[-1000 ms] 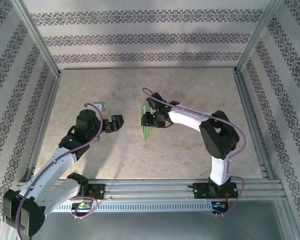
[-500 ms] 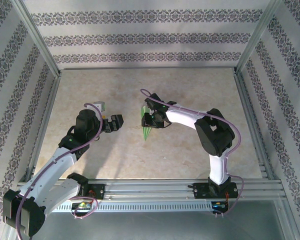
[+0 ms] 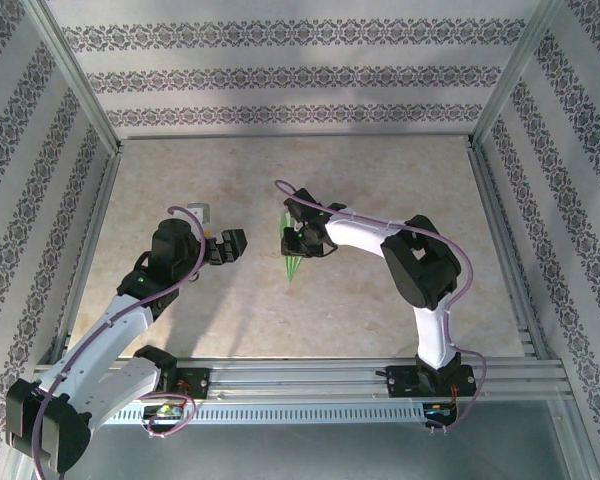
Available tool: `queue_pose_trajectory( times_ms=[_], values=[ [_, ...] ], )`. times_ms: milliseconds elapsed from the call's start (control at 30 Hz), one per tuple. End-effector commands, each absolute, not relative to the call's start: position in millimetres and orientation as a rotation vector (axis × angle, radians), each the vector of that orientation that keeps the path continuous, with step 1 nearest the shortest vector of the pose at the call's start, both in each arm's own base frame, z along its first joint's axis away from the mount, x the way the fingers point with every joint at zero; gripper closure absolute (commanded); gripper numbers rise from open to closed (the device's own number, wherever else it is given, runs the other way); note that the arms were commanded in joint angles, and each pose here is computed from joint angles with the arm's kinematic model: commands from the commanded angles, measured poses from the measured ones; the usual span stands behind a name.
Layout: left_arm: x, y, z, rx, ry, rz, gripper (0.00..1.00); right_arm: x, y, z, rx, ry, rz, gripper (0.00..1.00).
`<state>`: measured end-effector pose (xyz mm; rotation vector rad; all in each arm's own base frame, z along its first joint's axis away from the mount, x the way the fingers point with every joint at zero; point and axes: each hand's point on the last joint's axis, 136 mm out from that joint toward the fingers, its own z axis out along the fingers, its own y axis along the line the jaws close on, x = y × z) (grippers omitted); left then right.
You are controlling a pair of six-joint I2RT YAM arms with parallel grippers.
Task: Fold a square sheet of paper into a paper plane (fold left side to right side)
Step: Pick up the paper plane at the center of the table.
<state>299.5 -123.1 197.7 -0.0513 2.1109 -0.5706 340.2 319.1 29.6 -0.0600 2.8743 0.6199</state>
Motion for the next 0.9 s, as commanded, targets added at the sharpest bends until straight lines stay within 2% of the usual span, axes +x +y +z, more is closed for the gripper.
queue_pose_trajectory(
  times_ms=[0,300,467,600,867],
  values=[
    [298,-117,195,-0.043,2.114,-0.553,0.03,344,325,29,-0.080,2.864,0.589,0.75],
    [296,-116,193,-0.042,2.121,-0.552,0.03,344,329,22,-0.091,2.873,0.529,0.81],
    [295,-116,192,-0.042,2.124,-0.550,0.03,343,323,37,-0.107,2.858,0.501,0.90],
    [295,-116,192,-0.043,2.121,-0.552,0.03,343,306,64,-0.125,2.831,0.442,0.97],
    [296,-116,192,-0.044,2.116,-0.562,0.03,350,255,86,-0.153,2.888,0.277,0.98]
  ],
)
